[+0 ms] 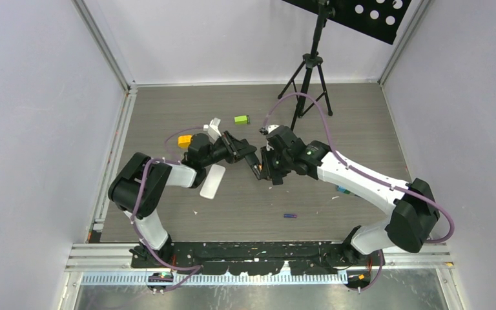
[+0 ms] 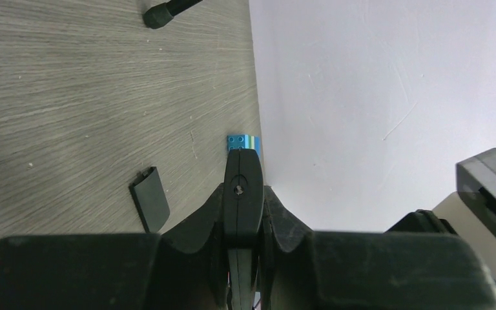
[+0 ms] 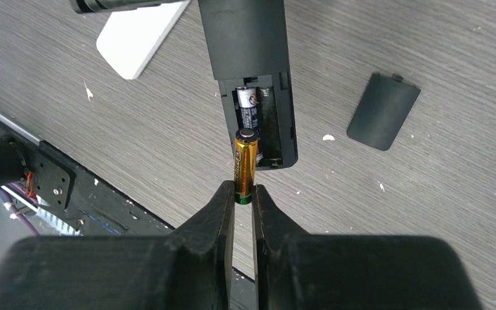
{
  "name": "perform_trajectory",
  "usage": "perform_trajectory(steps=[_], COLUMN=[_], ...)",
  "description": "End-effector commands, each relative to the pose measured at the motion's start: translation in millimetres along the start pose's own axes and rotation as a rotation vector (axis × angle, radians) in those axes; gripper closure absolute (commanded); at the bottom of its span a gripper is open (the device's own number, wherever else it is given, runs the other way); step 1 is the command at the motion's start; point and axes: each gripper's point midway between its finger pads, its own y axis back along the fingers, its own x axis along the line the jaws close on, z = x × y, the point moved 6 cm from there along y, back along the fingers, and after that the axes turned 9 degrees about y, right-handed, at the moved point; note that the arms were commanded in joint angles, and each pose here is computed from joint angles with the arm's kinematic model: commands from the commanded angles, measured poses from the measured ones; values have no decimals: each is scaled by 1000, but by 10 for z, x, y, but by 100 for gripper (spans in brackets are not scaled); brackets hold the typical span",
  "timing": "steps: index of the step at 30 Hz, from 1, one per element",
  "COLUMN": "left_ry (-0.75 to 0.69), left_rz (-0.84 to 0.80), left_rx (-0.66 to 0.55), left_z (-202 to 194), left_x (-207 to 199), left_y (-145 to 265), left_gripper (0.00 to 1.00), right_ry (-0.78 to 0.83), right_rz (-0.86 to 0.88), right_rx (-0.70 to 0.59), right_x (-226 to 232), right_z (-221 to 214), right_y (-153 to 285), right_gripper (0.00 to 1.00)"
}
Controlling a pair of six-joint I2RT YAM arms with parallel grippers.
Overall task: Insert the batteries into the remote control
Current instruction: Load the battery into the remote control.
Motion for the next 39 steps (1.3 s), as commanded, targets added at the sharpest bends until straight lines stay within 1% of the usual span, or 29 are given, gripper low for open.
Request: perform_trajectory(steps=[1,11,15,20,26,35,37,39], left_ry=[-30,-18,-21,-20,-24,-17,-8,16], left_rz=[-79,-101,-104,-110,-124,-122,-123,-123], left_rx=[5,43,50,63,74,80,80,80], left_z=[3,-14,-23,-46,-59,-69,-70,-69], left_x=[-115,-134,-138,-136,-149,-136,-134,-139], left_y=[0,-28,-29,-23,-26,-23,-22,-25], left_gripper=[100,100,100,100,100,100,100,100], right_ry=[48,77,76,74,87,70,62,42], right_rz=[35,-7,-21,-37,-20,-23,-34,-62], right_rx=[-15,22,35,38,56,49,35,5], right_x=[77,12,-1,-16,-5,0,-7,-34], right_z=[109,65,47,41,21,33,53,91], right_y=[67,-60,-98,-138,-187,-209,-191,-148], right_gripper=[91,89,83,80,73,69,66,60])
